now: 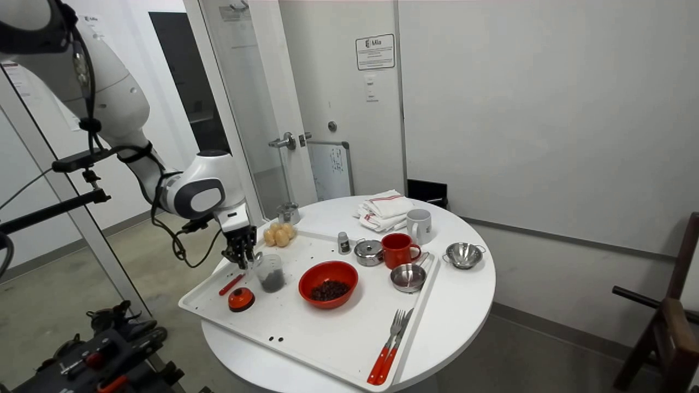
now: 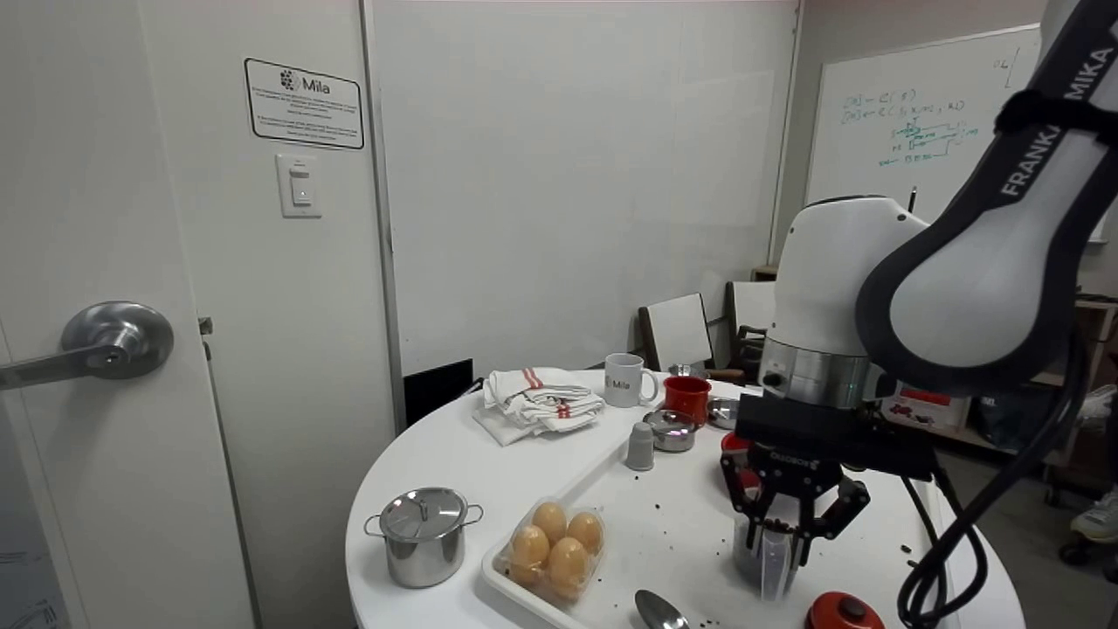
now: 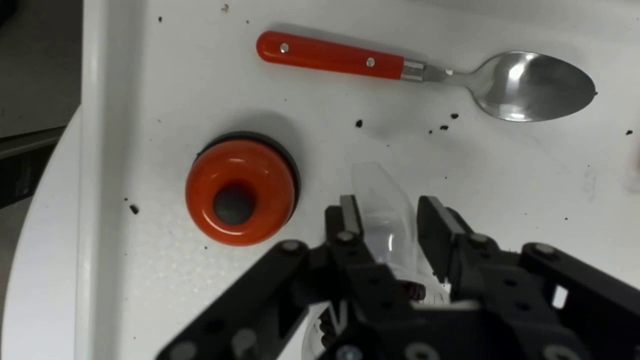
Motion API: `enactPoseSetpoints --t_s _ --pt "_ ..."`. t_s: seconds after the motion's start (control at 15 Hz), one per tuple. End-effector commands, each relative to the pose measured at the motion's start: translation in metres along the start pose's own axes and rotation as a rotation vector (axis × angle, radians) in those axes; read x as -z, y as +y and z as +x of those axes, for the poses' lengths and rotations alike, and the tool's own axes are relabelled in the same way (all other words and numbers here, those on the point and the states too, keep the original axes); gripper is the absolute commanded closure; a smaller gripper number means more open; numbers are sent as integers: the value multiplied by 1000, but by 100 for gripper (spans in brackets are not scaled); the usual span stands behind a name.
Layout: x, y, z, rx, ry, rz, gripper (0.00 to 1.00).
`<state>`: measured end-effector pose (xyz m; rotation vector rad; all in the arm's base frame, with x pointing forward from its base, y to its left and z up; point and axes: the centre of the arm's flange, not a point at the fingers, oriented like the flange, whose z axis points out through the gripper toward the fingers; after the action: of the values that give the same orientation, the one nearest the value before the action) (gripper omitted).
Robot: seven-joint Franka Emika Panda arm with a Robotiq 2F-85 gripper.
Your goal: Pour some of the things in the jug into the red bowl
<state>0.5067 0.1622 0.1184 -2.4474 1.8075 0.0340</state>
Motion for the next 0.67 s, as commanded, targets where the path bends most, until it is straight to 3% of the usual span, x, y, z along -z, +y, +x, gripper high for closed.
enactPoseSetpoints --t_s 0.0,0.27,0.6 --pt "14 1 9 -40 -6 14 93" --pt "34 -9 36 -120 -14 49 90" --pt "90 -29 79 -229 -44 140 90"
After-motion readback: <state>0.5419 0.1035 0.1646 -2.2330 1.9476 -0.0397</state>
